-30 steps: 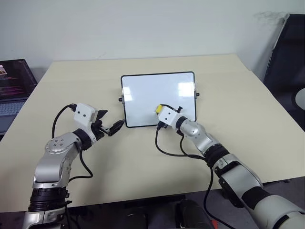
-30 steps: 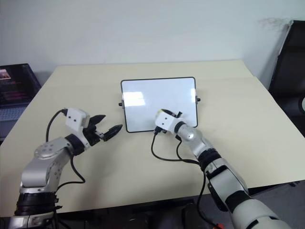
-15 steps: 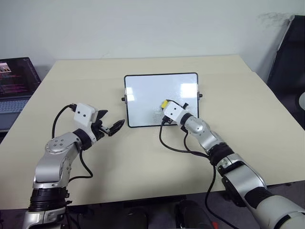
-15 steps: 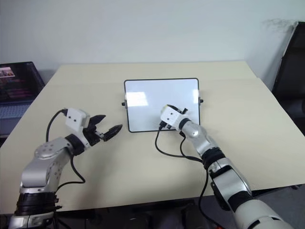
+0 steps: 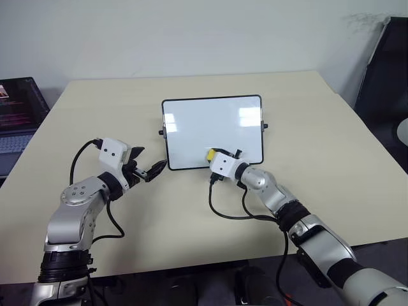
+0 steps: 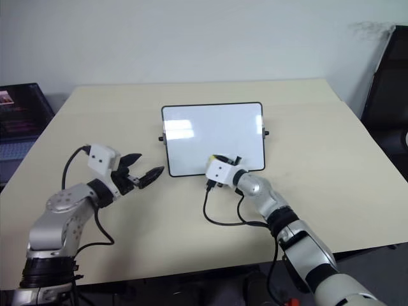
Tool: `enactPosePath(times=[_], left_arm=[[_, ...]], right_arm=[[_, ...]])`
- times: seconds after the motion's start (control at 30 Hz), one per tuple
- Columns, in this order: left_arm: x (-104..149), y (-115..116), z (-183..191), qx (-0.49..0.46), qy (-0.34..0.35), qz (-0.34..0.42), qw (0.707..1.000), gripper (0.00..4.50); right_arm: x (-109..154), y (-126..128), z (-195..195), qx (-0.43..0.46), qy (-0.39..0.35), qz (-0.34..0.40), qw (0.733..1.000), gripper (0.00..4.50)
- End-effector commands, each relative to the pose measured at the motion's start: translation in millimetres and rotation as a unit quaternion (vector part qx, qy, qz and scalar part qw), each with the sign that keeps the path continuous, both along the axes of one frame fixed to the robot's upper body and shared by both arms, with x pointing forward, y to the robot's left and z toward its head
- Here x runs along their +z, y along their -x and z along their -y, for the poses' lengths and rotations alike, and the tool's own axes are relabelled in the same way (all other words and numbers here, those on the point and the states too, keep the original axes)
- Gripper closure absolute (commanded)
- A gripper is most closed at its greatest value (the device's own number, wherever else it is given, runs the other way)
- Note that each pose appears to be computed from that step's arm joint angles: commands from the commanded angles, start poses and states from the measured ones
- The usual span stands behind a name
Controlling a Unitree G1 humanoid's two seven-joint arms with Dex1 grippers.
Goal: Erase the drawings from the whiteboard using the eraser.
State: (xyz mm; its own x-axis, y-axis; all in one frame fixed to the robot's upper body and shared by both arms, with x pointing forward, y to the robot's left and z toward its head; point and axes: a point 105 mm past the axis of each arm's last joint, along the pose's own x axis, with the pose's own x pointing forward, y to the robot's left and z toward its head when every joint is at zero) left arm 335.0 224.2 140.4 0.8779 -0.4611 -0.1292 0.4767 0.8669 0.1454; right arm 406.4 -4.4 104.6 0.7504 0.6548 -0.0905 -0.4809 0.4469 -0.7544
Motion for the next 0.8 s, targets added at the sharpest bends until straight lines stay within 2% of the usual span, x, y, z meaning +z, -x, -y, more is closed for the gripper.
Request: enactPosePath(times=[0.03,0.13,0.23,0.3,0.4,0.5,0.57,0.67,0.8], left_arm=[[13.6,1.7,4.5,-0.009,-0.002,0.029,1.0,0.0],[13.2,1.6,5.2,-0.009,-0.001,0.029,1.0,0.0],[12.9,1.6,5.3,-0.009,0.0,0.028,1.0,0.0],[12.9,1.6,5.1,-0.008,0.0,0.028,1.0,0.0],[12.7,1.8,4.5,-0.007,0.0,0.029,1.0,0.0],[12.6,1.5,4.7,-0.007,0.0,0.029,1.0,0.0],[12.8,1.0,4.7,-0.008,0.0,0.029,1.0,0.0],[13.2,0.6,4.4,-0.008,0.0,0.03,1.0,0.0],[13.2,0.7,3.9,-0.008,-0.001,0.03,1.0,0.0]], right_arm=[[20.1,-28.0,38.4,-0.098,-0.034,0.005,0.995,3.09],[40.3,-33.7,36.7,-0.104,-0.067,0.019,0.992,3.09],[42.4,-34.7,32.1,-0.096,-0.08,0.003,0.992,3.09],[33.2,-30.3,24.4,-0.074,-0.081,-0.027,0.994,3.09],[1.1,-8.5,4.7,0.003,-0.055,-0.107,0.993,3.09],[-14.8,2.5,1.4,0.032,-0.026,-0.138,0.99,3.09],[-16.8,3.3,3.4,0.032,0.002,-0.122,0.992,3.09],[-4.4,-7.4,11.5,-0.004,0.006,-0.069,0.998,3.09],[25.2,-26.3,28.5,-0.072,-0.041,-0.006,0.996,3.09]])
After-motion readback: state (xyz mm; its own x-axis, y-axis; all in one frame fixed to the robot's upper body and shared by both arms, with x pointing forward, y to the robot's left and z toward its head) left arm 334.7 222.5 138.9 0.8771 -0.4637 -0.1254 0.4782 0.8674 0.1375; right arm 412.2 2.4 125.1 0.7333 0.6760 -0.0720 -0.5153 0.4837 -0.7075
